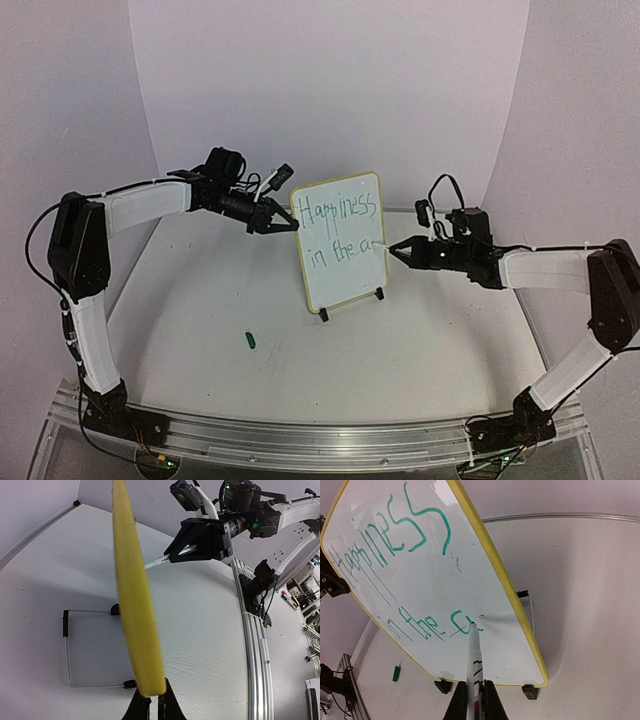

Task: Write a sentence on the whiteboard
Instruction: Write on the whiteboard with the whiteboard marker without the cap.

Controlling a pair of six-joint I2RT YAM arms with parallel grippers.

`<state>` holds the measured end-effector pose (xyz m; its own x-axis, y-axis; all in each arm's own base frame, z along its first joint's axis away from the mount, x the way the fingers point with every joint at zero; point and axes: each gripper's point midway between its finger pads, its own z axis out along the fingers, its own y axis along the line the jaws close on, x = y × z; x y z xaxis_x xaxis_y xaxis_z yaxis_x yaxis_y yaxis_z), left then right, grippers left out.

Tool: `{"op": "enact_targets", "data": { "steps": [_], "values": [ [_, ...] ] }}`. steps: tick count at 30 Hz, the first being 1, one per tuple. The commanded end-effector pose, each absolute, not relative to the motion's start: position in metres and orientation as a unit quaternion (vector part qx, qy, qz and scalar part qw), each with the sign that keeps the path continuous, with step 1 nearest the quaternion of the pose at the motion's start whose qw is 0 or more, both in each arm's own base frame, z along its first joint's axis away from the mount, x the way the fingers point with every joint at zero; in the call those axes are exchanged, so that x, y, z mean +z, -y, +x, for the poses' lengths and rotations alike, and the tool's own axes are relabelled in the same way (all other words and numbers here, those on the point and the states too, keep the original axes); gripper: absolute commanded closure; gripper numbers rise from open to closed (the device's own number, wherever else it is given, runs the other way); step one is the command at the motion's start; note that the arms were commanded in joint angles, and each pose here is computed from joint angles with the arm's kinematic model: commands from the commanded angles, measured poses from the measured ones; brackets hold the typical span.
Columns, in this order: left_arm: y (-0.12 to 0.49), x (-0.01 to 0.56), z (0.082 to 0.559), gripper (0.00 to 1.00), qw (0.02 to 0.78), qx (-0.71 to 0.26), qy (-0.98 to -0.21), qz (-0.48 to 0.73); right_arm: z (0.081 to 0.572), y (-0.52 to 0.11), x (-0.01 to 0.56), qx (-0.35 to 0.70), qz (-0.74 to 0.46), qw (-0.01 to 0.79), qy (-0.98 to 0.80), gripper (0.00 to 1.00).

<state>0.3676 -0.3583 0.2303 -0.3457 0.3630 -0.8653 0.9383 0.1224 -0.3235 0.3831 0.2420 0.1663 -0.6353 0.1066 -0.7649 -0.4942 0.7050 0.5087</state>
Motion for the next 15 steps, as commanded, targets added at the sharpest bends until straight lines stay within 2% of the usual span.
{"op": "enact_targets", "data": {
  "steps": [1,15],
  "values": [
    [0.362,0.208,0.346,1.0,0.256,-0.456,-0.707,0.476,0.384,-0.243,0.2,0.381,-0.123,0.445,-0.801,1.0],
    [0.364,0.206,0.345,1.0,0.254,-0.455,-0.708,0.477,0.399,-0.245,0.189,0.368,-0.116,0.442,-0.809,1.0]
  ]
}}
